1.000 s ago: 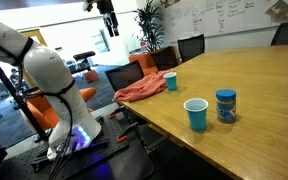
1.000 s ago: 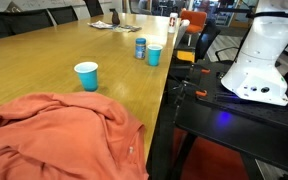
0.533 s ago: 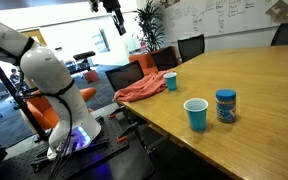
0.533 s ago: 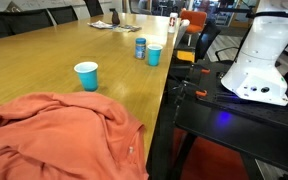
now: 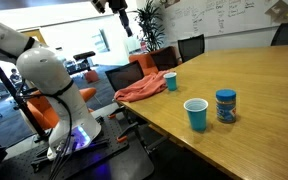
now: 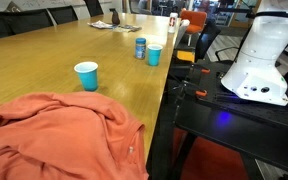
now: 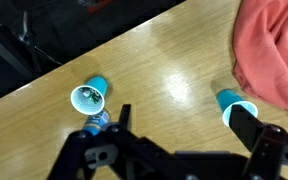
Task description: Pour some candy out of the cup on the right
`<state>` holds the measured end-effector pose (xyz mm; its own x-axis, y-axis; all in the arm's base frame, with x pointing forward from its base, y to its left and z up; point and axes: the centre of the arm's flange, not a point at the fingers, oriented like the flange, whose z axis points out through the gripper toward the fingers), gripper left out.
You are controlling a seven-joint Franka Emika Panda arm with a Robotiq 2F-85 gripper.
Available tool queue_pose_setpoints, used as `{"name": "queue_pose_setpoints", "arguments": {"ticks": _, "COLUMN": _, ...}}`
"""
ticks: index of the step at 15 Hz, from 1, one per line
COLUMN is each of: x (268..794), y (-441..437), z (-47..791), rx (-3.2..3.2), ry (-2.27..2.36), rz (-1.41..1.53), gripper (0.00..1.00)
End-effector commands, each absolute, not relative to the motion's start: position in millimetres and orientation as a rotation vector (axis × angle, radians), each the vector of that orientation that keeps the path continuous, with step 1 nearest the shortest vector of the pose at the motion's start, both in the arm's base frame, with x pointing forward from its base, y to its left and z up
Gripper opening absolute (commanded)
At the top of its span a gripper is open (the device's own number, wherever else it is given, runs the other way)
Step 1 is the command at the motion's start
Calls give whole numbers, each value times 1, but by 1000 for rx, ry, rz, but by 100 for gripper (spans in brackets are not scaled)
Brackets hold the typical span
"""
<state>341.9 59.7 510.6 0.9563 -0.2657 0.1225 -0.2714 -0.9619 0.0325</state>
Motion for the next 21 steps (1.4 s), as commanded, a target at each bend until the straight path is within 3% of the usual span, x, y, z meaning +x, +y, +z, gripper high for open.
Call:
{"name": "queue_pose_setpoints", "arguments": {"ticks": 1, "x": 337, "y": 13, "z": 491, "rx": 3024, "ry": -588, "rz": 234, "gripper": 100}}
{"name": "queue_pose_setpoints", "arguments": {"ticks": 15, "x": 347, "y": -137, "z": 380, "rx": 2934, "ry": -924, "rz": 337, "gripper": 100}}
{"name": "queue_pose_setpoints", "arguments": {"ticks": 21, "x": 342, "y": -137, "z": 376, "rx": 2931, "ry": -977, "rz": 274, "gripper": 100}}
